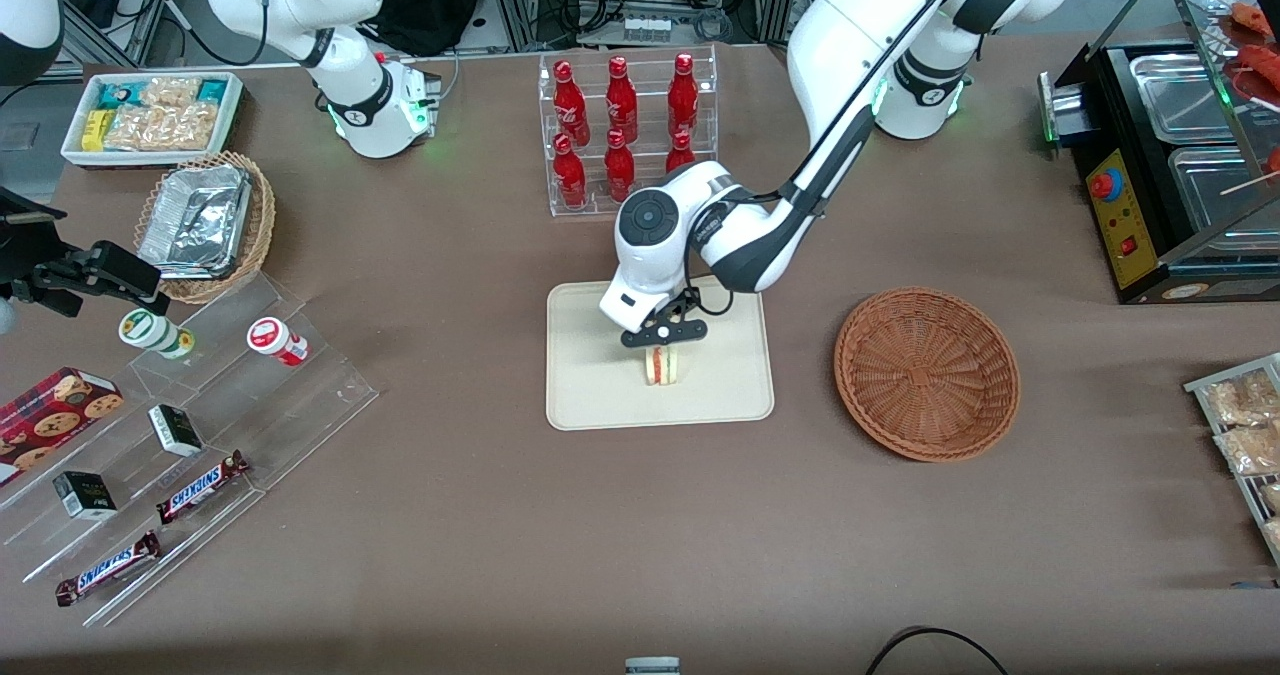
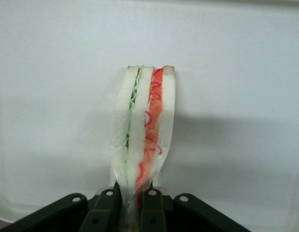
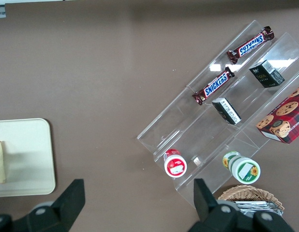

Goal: Place sandwich from basket to tray
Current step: 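Lower the sandwich onto the tray and open the left gripper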

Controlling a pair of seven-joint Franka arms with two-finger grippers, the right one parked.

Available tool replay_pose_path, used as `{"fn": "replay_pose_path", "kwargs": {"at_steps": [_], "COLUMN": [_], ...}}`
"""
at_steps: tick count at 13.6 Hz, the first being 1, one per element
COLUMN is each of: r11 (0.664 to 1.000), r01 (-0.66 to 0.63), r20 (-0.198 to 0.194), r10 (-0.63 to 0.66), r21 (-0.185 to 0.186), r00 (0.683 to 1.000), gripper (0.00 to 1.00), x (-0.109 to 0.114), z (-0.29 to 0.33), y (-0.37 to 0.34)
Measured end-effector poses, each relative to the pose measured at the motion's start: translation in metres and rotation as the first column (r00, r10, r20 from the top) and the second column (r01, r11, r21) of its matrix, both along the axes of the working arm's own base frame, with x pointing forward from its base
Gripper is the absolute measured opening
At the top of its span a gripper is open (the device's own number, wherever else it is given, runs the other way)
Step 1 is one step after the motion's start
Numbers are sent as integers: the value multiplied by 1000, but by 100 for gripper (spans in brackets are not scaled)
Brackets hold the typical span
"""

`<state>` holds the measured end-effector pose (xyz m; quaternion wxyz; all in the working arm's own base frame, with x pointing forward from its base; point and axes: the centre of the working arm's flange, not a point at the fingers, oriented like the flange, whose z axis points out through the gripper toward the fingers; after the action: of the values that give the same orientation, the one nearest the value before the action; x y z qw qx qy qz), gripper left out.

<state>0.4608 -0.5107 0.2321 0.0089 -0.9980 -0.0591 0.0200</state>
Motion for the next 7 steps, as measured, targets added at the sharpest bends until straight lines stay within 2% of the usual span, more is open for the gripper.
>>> {"fn": "replay_pose_path", "kwargs": {"at_steps": [5,7], "r11": [1000,1000], "r01": [7,1], "r20": [6,25], "r10": [-7,-1], "r21": [-5,-20], "r00": [1000,1000], "gripper": [68,88], "x": [-2,4], "z": [3,17], "y": [-5,-6]}}
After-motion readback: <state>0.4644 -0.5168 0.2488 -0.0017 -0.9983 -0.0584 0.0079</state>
